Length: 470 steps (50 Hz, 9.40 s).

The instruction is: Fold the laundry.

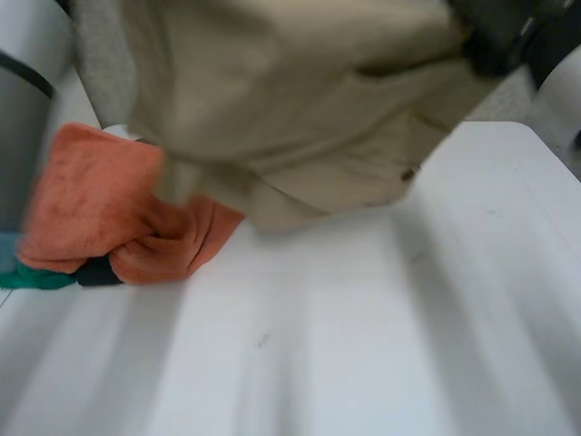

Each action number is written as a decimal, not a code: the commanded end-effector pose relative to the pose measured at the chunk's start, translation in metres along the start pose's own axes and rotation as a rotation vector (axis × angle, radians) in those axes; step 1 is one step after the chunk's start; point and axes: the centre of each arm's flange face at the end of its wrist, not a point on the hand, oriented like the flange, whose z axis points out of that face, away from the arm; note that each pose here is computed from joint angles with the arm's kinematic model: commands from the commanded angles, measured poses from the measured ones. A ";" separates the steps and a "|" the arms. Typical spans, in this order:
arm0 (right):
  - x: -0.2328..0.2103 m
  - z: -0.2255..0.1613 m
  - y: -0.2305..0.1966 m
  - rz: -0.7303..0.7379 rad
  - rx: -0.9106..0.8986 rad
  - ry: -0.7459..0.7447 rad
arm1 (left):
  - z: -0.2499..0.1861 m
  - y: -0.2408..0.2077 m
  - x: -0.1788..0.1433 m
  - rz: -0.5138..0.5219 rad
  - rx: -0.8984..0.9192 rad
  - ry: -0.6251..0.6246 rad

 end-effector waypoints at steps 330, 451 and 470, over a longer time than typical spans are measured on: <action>-0.100 0.028 0.251 0.131 -0.455 -0.146 | -0.093 0.255 0.114 0.053 -0.579 0.342; 0.001 -0.029 0.272 -0.240 -0.662 -0.120 | -0.073 0.193 0.114 0.164 -0.330 0.332; -0.218 -0.042 0.160 -0.453 0.062 -0.720 | -0.070 0.190 0.105 0.121 -0.332 0.297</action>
